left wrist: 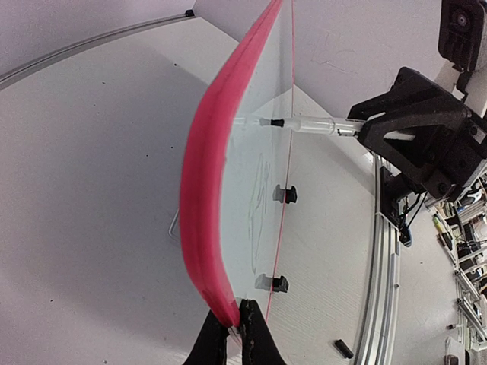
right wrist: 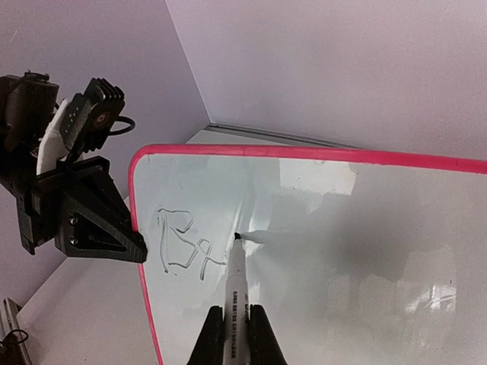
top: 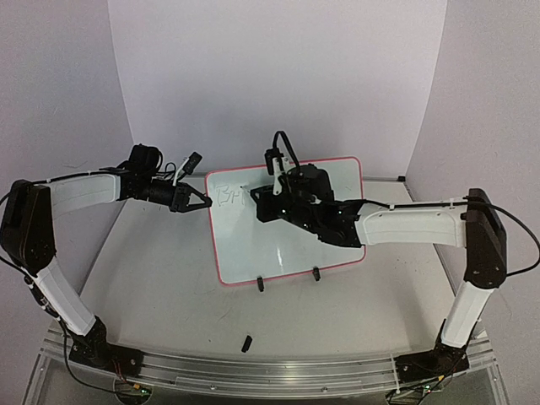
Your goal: Write a sentence on the whiteboard
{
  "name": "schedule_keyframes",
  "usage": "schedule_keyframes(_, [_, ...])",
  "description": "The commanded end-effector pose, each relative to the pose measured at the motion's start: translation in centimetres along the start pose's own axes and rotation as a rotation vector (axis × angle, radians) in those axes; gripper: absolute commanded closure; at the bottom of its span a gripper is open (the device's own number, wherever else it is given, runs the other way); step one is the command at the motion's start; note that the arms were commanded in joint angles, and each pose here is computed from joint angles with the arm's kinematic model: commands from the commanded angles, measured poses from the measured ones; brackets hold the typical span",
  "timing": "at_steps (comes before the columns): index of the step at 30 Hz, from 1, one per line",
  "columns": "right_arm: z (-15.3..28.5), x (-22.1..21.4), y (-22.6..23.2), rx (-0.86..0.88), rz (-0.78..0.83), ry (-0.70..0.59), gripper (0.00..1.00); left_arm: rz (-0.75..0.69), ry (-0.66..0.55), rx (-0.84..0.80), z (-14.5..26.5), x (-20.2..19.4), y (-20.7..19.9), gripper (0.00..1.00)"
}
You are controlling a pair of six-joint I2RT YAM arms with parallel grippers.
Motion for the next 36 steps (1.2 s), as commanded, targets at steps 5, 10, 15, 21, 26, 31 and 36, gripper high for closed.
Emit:
schedule_keyframes(5, [-0.8,0.4,-0.5,-0.063,0.003,-0.021,1.0,-0.129,-0.006,0.038,0.2,1.2,-0.6,1.0])
schedule_keyframes(10, [-0.9,0.2,-0.5,-0.068,0.002,-0.014,1.0,-0.13,-0.006,0.037,0.2,1.2,-0.6,1.0])
schedule_keyframes(15, [-0.9,0.0,-0.6,-0.072,0.0,-0.007,1.0,-0.131,-0.007,0.036,0.2,1.2,-0.6,1.0])
schedule_keyframes(21, [-0.5,0.7,-0.2,-0.045,-0.005,-0.01,1.0,-0.134,-0.008,0.039,0.3,1.3,-0.7,1.0])
schedule_keyframes(26, [1.4,2.4,0.6,0.034,0.001,-0.027,1.0,-0.135,-0.009,0.042,0.3,1.4,-0.8,1.0])
schedule_keyframes(31, [3.6,3.3,0.5,0.075,-0.004,-0.023,1.0,-0.134,-0.009,0.044,0.4,1.5,-0.8,1.0])
schedule_keyframes(36, [4.4,2.6,-1.1,0.11,-0.044,0.028,1.0,-0.138,-0.011,0.047,0.5,1.5,-1.0,1.0])
Point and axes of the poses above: each gripper's point midway between its finger pads, its own z axis back along the fingers, its own y axis along the line the jaws close on, x = y × z, the point moved 9 cm from there along z, back along the fingers, and after that the axes turned 5 degrees about -z, right-handed, at the moved point
